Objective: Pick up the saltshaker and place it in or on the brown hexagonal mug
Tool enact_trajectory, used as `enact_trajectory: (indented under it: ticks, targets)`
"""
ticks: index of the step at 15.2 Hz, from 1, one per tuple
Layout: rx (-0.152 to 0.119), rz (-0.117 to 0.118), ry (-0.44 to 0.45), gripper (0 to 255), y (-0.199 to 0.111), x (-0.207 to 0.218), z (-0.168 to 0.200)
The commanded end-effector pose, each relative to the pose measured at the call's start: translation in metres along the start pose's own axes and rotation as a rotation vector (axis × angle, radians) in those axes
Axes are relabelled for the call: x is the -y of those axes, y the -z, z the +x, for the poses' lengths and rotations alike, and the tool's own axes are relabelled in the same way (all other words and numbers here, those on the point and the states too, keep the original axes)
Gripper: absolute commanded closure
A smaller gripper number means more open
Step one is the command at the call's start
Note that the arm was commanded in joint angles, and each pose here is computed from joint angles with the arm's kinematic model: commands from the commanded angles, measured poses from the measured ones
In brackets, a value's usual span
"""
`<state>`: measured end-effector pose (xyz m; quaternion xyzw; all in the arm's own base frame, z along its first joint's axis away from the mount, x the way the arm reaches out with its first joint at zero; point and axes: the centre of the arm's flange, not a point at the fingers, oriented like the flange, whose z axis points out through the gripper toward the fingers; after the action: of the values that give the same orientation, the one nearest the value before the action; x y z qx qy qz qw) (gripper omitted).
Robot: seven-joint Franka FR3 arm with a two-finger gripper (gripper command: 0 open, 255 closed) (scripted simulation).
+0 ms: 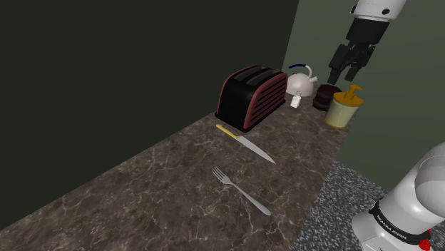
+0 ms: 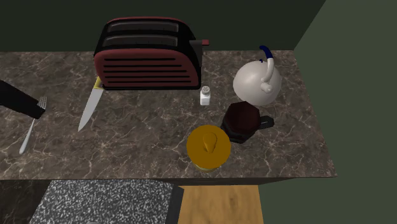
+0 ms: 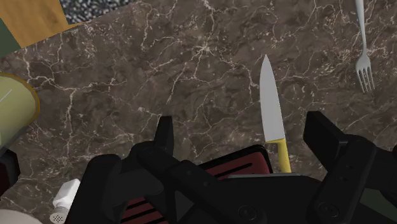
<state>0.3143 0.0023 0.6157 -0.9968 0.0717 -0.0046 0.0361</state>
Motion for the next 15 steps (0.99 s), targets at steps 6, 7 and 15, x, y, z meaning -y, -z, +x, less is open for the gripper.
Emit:
enact_trajectory:
  ticks: [6,7,15]
  targets:
    - [0.003,-0.008,0.01,0,-0.027,-0.042,0.042]
    - [0.003,-0.01,0.012,0,-0.032,-0.051,0.051]
    - [0.008,-0.023,0.028,0,-0.074,-0.118,0.119]
